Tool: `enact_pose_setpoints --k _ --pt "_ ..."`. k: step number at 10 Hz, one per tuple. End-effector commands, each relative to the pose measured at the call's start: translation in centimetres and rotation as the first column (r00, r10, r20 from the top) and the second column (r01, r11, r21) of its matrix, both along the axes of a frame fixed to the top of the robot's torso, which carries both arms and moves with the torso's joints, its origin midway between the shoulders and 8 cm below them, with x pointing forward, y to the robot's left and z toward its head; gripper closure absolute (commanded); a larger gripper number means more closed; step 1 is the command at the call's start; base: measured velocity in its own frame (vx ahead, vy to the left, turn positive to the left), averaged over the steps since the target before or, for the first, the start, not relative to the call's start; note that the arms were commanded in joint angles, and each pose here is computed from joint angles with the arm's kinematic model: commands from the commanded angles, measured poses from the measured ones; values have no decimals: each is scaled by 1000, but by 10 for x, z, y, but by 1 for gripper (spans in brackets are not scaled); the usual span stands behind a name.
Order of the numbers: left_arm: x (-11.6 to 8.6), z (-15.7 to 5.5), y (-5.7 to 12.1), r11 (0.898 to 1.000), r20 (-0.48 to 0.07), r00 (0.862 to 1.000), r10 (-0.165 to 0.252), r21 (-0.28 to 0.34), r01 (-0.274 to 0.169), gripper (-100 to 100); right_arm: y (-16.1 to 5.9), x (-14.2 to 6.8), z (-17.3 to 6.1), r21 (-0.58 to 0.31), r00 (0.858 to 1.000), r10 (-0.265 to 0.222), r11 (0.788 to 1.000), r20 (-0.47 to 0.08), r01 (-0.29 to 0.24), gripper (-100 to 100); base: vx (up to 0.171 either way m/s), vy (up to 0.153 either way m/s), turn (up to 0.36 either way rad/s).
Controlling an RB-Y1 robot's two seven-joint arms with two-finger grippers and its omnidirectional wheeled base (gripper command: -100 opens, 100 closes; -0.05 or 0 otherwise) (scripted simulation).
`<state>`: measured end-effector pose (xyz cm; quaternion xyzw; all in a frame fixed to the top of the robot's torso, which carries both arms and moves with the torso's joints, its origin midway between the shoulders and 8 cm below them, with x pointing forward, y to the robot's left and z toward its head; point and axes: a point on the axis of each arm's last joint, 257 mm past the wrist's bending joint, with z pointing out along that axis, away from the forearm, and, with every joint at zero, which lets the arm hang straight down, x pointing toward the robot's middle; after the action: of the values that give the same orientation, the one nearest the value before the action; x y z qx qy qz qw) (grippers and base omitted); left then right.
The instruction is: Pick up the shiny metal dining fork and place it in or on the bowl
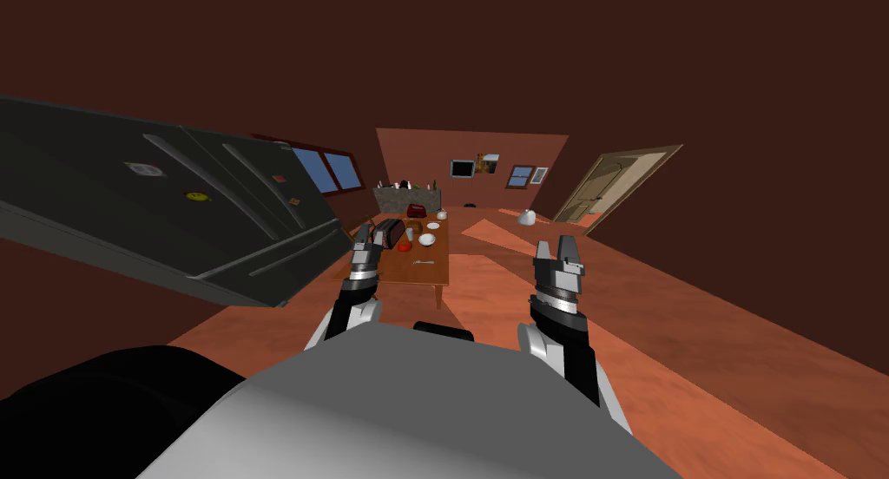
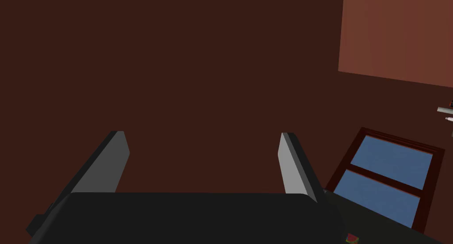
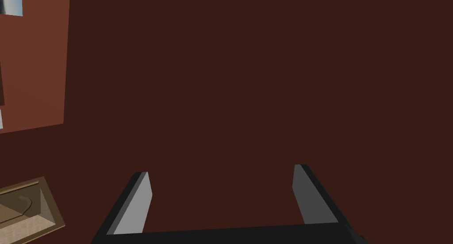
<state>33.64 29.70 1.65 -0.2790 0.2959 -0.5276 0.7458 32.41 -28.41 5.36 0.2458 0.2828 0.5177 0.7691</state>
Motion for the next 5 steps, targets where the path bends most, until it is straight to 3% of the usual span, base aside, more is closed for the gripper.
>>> enact_pose_setpoints --k 1,5 --pt "5 -8 -3 1000 -26 1000 -17 21 18 -100 0 0 0 0 1000 0 1000 0 0 0 -5 -54 -51" --pt "20 -38 -9 995 -124 990 -66 62 74 -100 0 0 0 0 1000 0 1000 0 0 0 17 -136 -40"
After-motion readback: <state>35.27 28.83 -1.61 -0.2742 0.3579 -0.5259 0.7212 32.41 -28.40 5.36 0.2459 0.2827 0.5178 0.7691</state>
